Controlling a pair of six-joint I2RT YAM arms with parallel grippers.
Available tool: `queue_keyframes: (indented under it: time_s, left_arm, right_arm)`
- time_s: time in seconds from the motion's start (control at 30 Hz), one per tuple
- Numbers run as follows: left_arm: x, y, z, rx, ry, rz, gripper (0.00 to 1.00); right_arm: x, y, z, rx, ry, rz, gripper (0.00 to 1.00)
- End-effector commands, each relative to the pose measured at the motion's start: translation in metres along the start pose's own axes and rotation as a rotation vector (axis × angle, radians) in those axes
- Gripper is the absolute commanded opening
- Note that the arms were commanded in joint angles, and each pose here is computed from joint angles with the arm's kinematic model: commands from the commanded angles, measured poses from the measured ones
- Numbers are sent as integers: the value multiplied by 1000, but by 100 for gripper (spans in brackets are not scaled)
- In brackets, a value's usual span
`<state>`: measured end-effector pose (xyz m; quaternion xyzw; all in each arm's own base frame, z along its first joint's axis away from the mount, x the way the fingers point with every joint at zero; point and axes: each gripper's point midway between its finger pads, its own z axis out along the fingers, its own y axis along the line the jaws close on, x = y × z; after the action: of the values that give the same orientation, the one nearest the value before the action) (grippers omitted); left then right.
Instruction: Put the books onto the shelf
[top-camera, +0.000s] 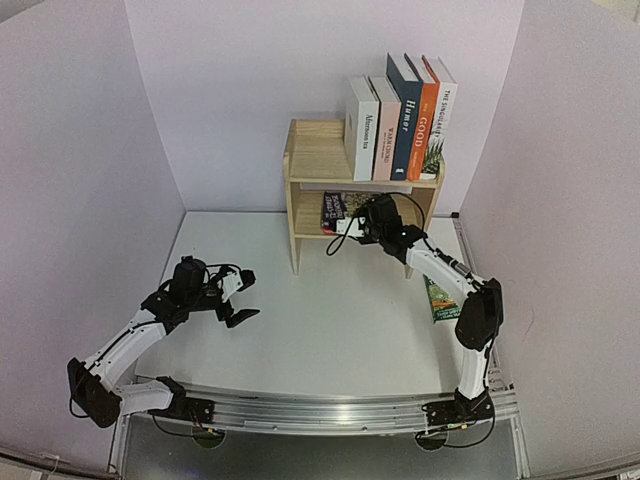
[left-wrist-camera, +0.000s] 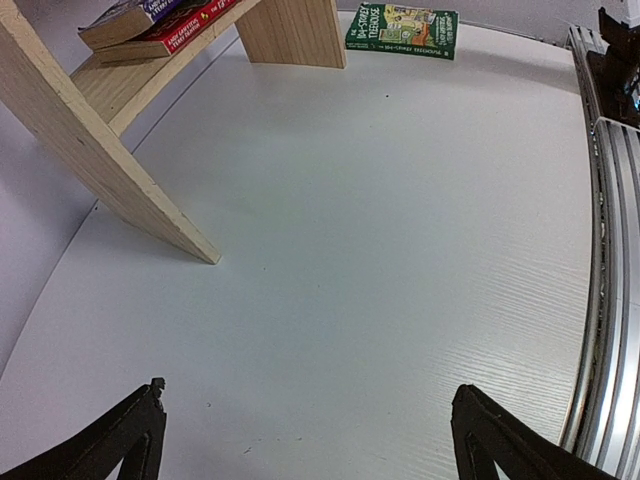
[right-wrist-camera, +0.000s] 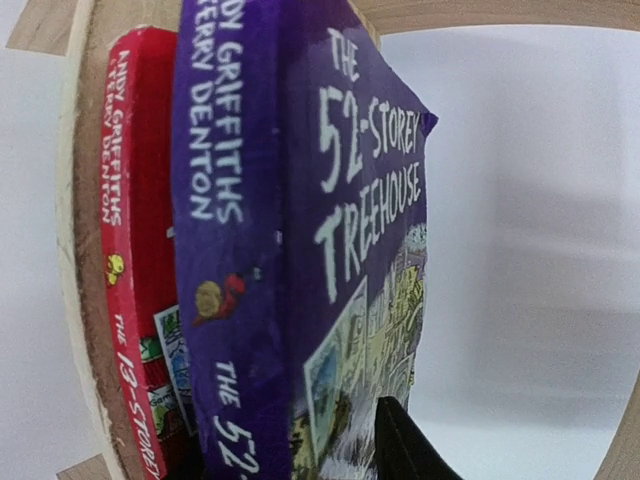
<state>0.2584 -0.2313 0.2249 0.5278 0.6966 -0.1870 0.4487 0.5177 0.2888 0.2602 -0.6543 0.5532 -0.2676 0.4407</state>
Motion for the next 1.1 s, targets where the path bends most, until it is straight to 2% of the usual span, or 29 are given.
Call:
queue_keyframes:
  time_s: [0.0,0.13,0.17,0.2,0.27,0.33,0.67,0.97,1.07]
  left_arm:
    - [-1,3,0,-10,3,7,99]
    - [1,1,1,-3,8,10,100]
    - [2,1,1,-2,9,10,100]
    - [2,0,1,0,10,11,100]
    - [3,0,1,1,12,13,100]
    - [5,-1,1,4,16,11,100]
    - [5,-2,0,4,18,12,100]
    - [5,-4,1,15,13,6,99]
    - [7,-4,1,15,15,4,99]
  right_arm:
    - [-3,-18,-16,26,-29,23,45]
    - [-6,-15,-22,-13,-50,22,54]
    - [-7,-14,-23,-26,-55,23,59]
    - [-8,-13,-25,-38,-59,25,64]
    - [-12,-14,-29,-54,-85,44,92]
    - [-15,-13,-33,-74,-100,58,98]
    - [-9,9,-40,-172,-82,27,98]
    - [-6,-1,-52,-161,-86,49,98]
    - [-5,-3,-51,-159,-89,51,93]
